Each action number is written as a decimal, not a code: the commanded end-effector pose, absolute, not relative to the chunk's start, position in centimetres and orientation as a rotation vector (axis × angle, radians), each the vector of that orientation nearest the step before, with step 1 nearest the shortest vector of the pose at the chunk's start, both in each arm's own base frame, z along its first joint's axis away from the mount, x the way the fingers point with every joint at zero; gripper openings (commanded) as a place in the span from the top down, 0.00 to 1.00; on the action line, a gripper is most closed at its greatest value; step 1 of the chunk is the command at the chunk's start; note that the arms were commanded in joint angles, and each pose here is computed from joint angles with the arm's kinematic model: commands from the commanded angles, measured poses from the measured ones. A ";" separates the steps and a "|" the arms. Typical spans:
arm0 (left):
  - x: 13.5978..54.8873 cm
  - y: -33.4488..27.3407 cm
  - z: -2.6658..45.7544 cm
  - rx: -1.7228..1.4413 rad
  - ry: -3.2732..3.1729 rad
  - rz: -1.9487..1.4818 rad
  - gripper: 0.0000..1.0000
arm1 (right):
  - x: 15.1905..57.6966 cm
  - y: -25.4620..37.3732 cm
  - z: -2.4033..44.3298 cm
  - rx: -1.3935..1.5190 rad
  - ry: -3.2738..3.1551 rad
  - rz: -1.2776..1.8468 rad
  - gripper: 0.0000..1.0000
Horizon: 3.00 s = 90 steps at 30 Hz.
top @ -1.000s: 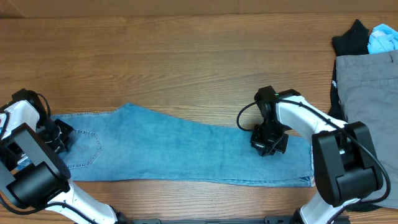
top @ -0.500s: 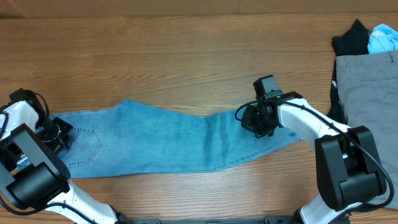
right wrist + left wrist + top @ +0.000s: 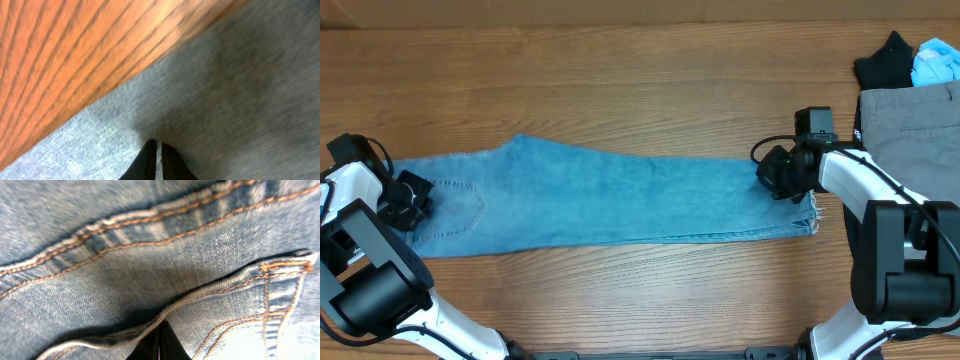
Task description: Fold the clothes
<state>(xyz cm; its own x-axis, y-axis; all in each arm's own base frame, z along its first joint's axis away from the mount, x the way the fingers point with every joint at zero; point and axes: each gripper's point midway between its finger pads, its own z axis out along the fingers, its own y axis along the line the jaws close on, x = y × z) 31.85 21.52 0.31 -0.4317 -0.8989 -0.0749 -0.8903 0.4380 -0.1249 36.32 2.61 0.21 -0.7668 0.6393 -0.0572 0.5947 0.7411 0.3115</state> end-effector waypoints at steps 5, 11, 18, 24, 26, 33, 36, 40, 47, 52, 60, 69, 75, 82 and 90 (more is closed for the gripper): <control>33.7 21.0 -1.2 -1.516 2.553 -0.174 0.95 | 36.9 0.9 -0.7 0.995 2.759 0.326 0.89; 33.7 21.0 -0.3 -1.527 2.572 -0.177 0.74 | 37.5 0.1 0.8 0.968 2.773 0.253 0.86; 35.0 21.8 4.9 -1.533 2.581 -0.184 0.66 | 39.8 -0.8 8.0 0.944 2.786 0.183 0.74; 36.2 20.6 10.4 -1.393 2.635 -0.302 0.09 | 39.0 -4.1 14.5 1.033 2.775 0.053 0.00; 36.8 19.0 11.7 -1.311 2.651 -0.427 0.00 | 38.1 -6.1 15.1 1.041 2.792 0.015 0.00; 37.9 14.2 15.0 -1.049 2.696 -0.543 0.00 | 36.1 -9.5 14.4 0.978 2.875 0.087 0.00; 37.7 11.3 16.6 -0.966 2.733 -0.556 0.00 | 37.1 -8.3 13.3 0.777 2.903 0.218 0.00; 36.6 7.0 18.2 -0.848 2.814 -0.566 0.00 | 36.8 -5.9 10.5 0.644 2.942 0.372 0.00; 35.6 1.3 18.4 -0.587 2.947 -0.514 0.00 | 35.1 -5.1 6.1 0.654 2.985 0.393 0.00; 34.6 -1.0 17.0 -0.497 3.023 -0.522 0.00 | 34.0 -4.8 4.1 0.662 3.002 0.395 0.00; 33.7 -1.3 14.3 -0.509 3.071 -0.529 0.00 | 32.1 -4.1 1.1 0.669 3.034 0.403 0.00; 33.5 -1.4 13.5 -0.513 3.081 -0.531 0.00 | 29.7 -2.6 -1.2 0.716 3.071 0.447 0.20; 33.5 -1.3 13.5 -0.507 3.079 -0.529 0.00 | 29.0 -0.8 -2.3 0.729 3.086 0.450 0.33; 33.5 -1.3 13.5 -0.483 3.081 -0.523 0.00 | 28.9 0.4 -2.7 0.708 3.109 0.387 0.62; 33.5 -1.2 13.4 -0.478 3.084 -0.518 0.00 | 29.7 -2.2 -2.0 0.859 3.062 0.248 0.96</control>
<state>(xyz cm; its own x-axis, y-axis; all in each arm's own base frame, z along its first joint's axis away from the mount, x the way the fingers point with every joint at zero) 33.70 -1.29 13.16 -0.9452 -0.3145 0.0871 -0.3256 0.8902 -0.3186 31.36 -1.02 -0.19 -0.8876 0.4602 0.0186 0.4527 0.8645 0.2182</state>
